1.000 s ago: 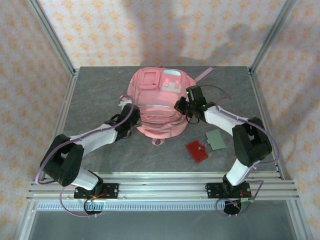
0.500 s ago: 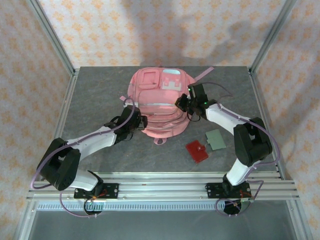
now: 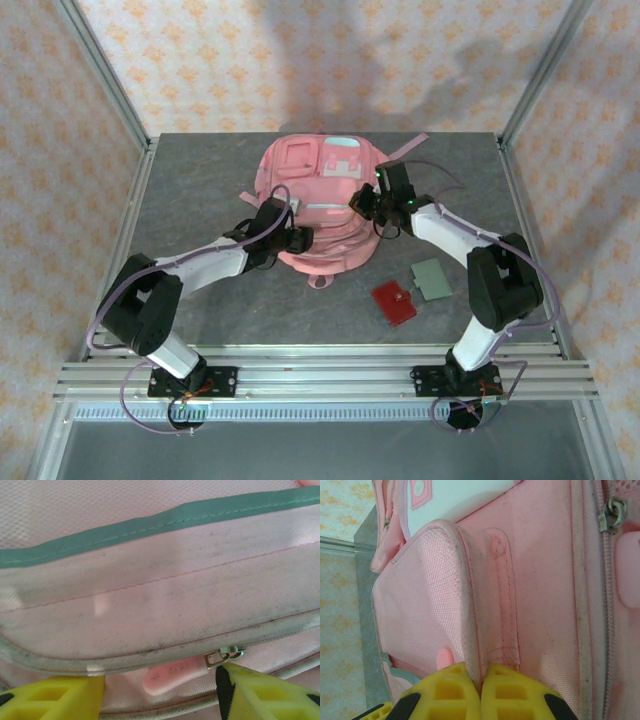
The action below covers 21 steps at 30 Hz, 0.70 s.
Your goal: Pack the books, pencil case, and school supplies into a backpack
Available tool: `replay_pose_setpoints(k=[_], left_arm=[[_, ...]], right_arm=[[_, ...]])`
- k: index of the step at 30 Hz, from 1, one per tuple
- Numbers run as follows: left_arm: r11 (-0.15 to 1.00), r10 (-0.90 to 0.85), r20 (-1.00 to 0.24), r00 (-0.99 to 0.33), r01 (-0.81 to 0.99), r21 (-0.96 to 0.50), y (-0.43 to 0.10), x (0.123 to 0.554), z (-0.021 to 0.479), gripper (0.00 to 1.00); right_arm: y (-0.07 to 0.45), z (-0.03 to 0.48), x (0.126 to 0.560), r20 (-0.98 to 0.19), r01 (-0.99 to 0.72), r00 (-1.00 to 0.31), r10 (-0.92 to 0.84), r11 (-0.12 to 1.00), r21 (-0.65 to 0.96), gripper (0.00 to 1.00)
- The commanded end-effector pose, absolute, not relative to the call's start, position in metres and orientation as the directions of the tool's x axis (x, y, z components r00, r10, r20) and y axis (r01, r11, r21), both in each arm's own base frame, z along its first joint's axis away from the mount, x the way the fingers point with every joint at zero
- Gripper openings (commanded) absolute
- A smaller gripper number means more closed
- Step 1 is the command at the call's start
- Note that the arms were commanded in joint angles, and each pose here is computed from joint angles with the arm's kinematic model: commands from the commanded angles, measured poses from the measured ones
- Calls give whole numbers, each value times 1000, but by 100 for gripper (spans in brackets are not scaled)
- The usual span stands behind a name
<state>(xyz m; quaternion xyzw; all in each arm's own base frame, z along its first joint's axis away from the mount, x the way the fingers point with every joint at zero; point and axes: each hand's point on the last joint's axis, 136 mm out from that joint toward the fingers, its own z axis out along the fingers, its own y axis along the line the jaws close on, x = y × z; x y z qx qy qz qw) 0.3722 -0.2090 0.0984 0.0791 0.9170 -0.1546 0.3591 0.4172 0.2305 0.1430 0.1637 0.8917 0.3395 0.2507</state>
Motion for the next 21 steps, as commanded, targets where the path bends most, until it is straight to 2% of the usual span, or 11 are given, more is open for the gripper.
replay_pose_setpoints(k=[1,4,6,7,9,11,12,13,15,16,21], left_arm=[[910,92,-726,-681,353,-216,-229,379,113,56],[910,113,-739,-665,367,-192,-237,383,115,48],[920,130,-741,-658,360,-158,-239,388,112,31],[925,139,-743,-654,355,-139,-240,391,111,26],[928,151,-744,-651,352,-120,-243,395,108,28],[932,156,-751,-641,347,-102,-246,399,106,35],[937,156,-755,-638,337,-91,-245,401,105,34],[946,147,-761,-632,314,-77,-243,405,105,27],[956,136,-770,-623,285,-62,-239,410,104,4],[961,132,-771,-623,271,-54,-238,413,104,0],[978,108,-763,-637,205,-33,-223,413,103,0]], right_arm=[[236,178,442,-418,36,-773,477,690,723,0],[238,175,442,-410,38,-779,475,688,725,0],[239,176,442,-405,37,-780,477,682,730,0],[239,176,441,-405,37,-780,477,681,732,0],[241,175,441,-403,35,-783,474,680,732,0],[244,173,439,-400,32,-788,468,681,732,0],[244,172,438,-398,33,-790,466,681,731,0],[245,170,437,-396,34,-792,464,682,731,0],[245,169,436,-395,35,-793,464,682,730,0],[245,168,435,-395,37,-793,464,683,729,0],[240,166,435,-407,42,-788,462,699,713,0]])
